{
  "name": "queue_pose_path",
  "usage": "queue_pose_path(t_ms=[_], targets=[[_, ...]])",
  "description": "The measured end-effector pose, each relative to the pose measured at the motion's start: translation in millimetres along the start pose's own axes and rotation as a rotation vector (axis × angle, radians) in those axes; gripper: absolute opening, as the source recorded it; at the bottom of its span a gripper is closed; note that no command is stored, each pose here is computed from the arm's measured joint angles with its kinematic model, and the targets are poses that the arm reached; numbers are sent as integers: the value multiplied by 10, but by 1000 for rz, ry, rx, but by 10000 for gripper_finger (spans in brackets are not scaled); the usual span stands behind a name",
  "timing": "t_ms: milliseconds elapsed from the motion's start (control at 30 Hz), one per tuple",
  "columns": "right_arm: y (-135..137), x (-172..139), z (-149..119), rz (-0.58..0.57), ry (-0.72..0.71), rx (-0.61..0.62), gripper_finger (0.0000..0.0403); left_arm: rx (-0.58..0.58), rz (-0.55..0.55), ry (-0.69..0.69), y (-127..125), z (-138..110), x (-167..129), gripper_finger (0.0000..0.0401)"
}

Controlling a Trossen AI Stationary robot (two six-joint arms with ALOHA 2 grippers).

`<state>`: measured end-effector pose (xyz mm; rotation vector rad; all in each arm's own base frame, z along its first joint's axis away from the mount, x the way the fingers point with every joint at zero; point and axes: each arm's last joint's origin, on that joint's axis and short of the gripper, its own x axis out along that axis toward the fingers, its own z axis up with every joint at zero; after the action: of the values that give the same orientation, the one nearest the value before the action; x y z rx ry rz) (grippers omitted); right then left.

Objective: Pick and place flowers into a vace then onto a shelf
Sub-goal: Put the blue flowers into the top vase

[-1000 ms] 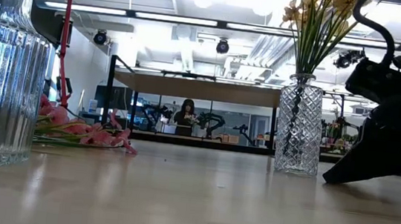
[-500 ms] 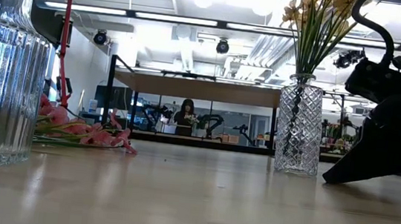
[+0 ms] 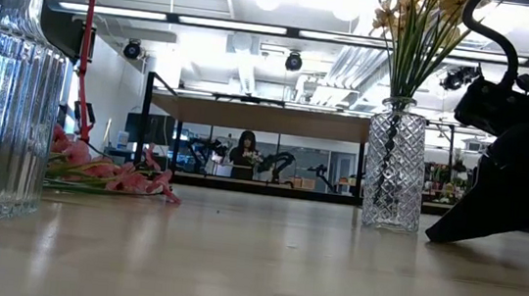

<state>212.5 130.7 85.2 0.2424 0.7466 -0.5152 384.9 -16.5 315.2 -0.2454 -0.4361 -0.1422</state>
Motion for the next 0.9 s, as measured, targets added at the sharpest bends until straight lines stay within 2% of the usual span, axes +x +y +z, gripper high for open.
queue_pose_path(t_ms=[200,400,700,900], targets=[[1,0,-1,3,5,0,250,98,-184,-16,-34,-101,-158,38],[2,1,-1,4,6,1,249,202,-220,15,66,-392,-130,38],[-2,9,3,10,22,6,249,204,-314,-53,398,-702,1,38],[-2,10,4,9,21,6,249,214,-336,-43,457,-836,69,39]])
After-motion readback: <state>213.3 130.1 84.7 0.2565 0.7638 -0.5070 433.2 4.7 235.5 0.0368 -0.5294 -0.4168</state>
